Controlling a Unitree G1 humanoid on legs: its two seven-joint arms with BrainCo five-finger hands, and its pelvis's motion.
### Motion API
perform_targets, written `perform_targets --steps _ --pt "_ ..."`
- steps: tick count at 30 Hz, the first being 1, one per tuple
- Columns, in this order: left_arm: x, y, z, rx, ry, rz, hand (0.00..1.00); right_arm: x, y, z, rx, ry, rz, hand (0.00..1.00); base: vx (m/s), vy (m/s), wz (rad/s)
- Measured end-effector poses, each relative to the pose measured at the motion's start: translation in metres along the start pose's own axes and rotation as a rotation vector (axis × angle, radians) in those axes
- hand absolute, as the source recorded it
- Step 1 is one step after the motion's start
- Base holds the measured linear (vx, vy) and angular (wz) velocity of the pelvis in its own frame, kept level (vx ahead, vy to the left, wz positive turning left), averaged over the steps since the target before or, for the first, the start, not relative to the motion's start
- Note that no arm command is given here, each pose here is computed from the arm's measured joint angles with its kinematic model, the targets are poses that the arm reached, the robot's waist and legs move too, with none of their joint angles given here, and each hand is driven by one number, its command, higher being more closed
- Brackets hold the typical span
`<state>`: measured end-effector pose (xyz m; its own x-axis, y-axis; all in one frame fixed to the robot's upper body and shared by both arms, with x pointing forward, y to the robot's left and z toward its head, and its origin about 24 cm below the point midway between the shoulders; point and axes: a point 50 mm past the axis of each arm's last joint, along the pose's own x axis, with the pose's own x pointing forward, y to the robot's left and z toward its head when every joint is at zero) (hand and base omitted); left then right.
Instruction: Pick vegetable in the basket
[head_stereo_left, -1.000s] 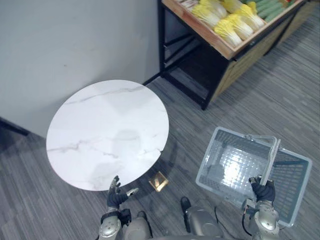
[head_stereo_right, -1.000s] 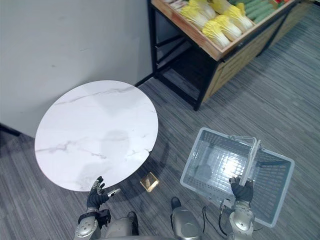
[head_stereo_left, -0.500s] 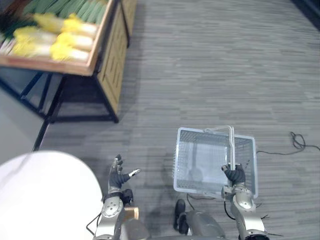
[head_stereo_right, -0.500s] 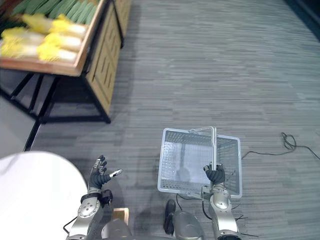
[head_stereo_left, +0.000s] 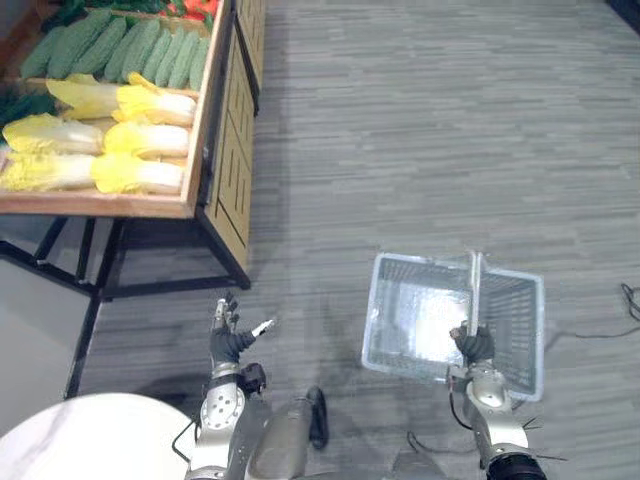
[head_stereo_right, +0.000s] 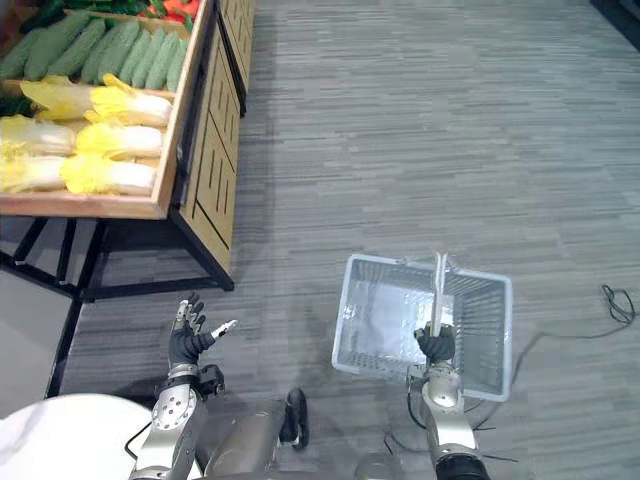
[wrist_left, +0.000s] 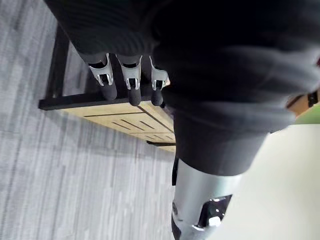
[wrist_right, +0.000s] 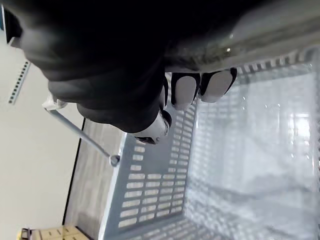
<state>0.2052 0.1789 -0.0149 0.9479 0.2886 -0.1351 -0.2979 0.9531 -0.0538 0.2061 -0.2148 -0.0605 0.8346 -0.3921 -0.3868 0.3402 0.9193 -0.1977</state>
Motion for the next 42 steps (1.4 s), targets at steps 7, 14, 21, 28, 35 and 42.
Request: perform_targets --steps 7,14,21,28,35,42 --pt "0.006 -0.025 0.007 0.01 -0.028 -0.112 0.0 0.006 0.002 0.011 -0.001 -0.041 0.02 1.0 0.56 -0.11 0.6" --pt "0.002 -0.031 -0.012 0.004 0.055 -0.111 0.0 0.006 -0.005 0.012 -0.021 -0.047 0.009 1.0 0.7 -0.349 0.38" --pt "0.0 -0.041 0.03 -0.042 -0.138 -0.113 0.0 0.009 -0.023 0.016 0.003 -0.07 -0.08 1.0 0.49 -0.189 0.28" --pt "-0.005 -0.036 0.067 0.127 -0.366 0.017 0.0 -0.009 -0.035 -0.02 0.025 0.041 -0.148 1.0 0.39 0.043 0.72" --pt "-0.022 -0.023 0.076 0.297 -0.447 0.121 0.0 -0.017 -0.021 -0.043 0.002 0.141 -0.076 1.0 0.39 -0.062 1.14" --pt "-0.028 -0.034 0.068 0.292 -0.405 0.108 0.0 -0.026 -0.019 -0.045 0.04 0.122 -0.067 1.0 0.27 -0.3 1.26"
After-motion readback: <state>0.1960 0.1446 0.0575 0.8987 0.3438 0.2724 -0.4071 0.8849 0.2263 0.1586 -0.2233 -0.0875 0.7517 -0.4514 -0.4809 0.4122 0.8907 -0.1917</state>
